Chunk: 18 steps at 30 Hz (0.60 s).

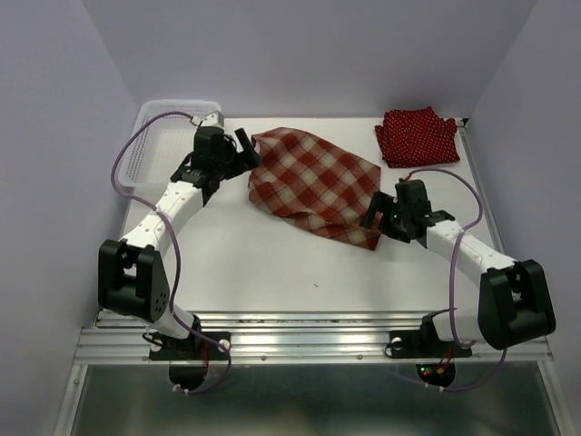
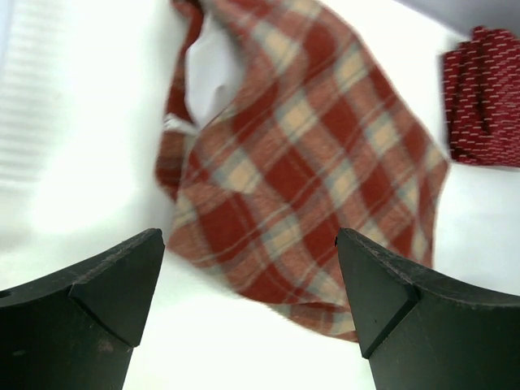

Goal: Fold and stack the skirts
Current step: Flatten the skirt out

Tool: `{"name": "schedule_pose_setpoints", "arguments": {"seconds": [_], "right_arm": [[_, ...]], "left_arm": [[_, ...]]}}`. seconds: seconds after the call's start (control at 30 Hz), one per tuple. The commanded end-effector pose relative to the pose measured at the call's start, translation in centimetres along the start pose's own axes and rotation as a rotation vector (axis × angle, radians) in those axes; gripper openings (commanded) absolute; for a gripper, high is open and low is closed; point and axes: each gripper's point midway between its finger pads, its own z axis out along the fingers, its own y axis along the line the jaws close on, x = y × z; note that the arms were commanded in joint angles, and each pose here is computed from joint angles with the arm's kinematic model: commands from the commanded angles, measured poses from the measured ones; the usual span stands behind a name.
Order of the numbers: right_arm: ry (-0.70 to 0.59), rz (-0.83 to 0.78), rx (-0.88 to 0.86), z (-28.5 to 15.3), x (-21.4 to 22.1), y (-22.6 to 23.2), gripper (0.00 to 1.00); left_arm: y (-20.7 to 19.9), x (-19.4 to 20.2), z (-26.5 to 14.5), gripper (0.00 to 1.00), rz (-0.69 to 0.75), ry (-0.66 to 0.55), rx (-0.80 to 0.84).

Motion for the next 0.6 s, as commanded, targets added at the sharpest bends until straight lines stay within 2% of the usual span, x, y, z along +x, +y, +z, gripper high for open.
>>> {"name": "schedule_pose_setpoints", "arguments": {"seconds": [0.0,0.17,0.4,0.57], "right_arm": [[0.009,0.079,0.168,0.2,0.4,-2.5,1.00],[0.014,0.063,0.157,1.4,-0.1,-2.2,1.00],[0.014,0.041,0.132,3.0,-0.8,-1.5,0.98],[-0.004,0.046,0.114,3.8,-1.4,-1.1,0.89]], "left_arm": [[4.6,2.6,-1.2,0.99,0.003,0.059,-0.203],[5.6,5.4,-1.7,0.99,-0.034,0.113,-0.209],[6.0,8.9,0.4,0.99,-0.061,0.186,-0.155],[6.8,10.2,2.6,0.99,-0.080,0.212,-0.160]]}}
